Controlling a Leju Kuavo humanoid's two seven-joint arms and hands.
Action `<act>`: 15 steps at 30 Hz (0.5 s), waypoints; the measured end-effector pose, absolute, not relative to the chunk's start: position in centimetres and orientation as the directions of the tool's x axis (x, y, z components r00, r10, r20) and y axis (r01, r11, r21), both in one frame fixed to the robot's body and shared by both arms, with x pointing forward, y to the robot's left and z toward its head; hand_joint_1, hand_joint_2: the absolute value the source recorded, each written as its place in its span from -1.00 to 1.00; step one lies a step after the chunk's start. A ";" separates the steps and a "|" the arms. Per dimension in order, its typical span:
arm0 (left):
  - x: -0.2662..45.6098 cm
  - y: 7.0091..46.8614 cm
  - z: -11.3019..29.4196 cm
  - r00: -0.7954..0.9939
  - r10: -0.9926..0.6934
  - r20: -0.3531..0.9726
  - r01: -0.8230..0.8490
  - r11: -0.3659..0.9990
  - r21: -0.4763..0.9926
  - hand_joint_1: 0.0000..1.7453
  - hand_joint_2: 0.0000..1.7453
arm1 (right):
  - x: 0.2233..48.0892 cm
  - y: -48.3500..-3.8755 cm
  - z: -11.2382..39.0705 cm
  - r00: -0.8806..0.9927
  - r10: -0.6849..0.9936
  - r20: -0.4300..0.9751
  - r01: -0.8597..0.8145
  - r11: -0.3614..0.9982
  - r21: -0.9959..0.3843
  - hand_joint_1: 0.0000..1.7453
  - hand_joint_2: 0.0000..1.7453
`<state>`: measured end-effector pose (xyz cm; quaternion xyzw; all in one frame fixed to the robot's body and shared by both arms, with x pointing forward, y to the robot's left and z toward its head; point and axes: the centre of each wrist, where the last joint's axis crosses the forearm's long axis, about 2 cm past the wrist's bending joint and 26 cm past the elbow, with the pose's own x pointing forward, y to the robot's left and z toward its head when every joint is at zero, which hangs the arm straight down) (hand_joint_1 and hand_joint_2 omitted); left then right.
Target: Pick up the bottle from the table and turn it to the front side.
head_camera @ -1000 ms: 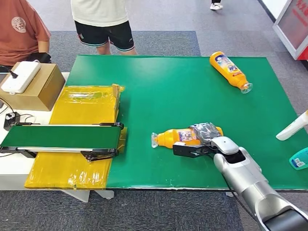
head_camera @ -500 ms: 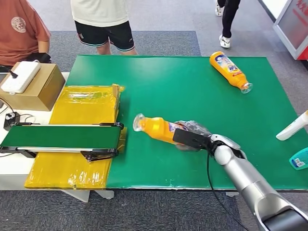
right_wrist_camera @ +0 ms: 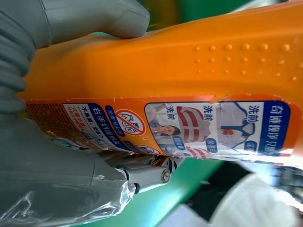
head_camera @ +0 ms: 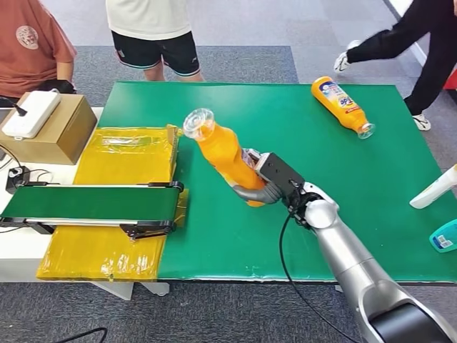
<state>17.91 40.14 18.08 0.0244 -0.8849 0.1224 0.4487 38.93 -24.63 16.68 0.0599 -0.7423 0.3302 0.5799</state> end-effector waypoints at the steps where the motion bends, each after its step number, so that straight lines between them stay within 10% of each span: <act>1: 18.9 39.9 18.2 -0.604 0.085 0.793 -0.135 0.969 -0.207 -1.00 1.00 | 39.1 -23.9 17.1 -0.331 0.259 0.908 -0.477 0.784 -0.397 1.00 1.00; 15: 30.5 36.4 21.0 -0.619 0.313 0.721 0.111 0.943 -0.314 -1.00 1.00 | 39.9 -17.5 20.9 -0.408 -0.034 0.912 -0.564 0.795 -0.222 1.00 1.00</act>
